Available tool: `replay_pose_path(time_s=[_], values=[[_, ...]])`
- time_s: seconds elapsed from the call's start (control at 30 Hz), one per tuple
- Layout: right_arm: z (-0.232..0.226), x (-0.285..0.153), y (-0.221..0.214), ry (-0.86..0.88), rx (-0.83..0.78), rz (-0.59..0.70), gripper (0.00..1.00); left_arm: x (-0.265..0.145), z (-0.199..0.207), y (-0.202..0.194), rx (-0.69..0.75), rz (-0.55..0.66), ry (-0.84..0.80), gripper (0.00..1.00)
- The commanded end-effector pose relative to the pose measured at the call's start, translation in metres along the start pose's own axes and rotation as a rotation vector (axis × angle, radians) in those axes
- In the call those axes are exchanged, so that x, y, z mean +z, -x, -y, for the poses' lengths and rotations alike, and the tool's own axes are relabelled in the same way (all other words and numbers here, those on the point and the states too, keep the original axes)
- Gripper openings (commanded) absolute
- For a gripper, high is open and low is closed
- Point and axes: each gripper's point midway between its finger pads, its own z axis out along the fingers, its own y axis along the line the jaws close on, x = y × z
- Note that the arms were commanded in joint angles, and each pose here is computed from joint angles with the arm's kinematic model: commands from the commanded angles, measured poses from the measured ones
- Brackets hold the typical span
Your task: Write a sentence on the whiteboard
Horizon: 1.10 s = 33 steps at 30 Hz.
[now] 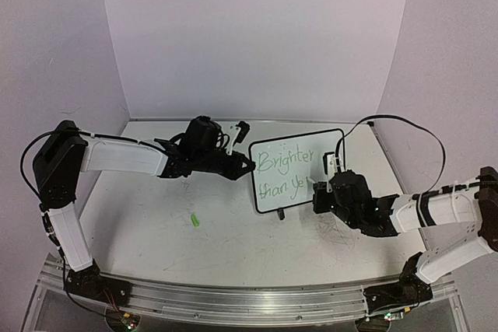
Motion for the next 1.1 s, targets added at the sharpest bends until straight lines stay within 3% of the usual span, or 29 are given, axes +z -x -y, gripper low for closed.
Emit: replay_pose_path(time_s=[0.0, 0.77, 1.07], values=[[-0.01, 0.002, 0.015, 0.034, 0.018, 0.03, 0.0, -0.013, -0.016, 0.021, 0.048, 0.066, 0.094, 0.0], [-0.008, 0.005, -0.013, 0.029, 0.058, -0.072, 0.0, -0.014, -0.015, 0.023, 0.051, 0.07, 0.091, 0.0], [0.008, 0.004, -0.007, -0.056, 0.094, -0.034, 0.0, -0.015, -0.014, 0.023, 0.05, 0.071, 0.089, 0.0]])
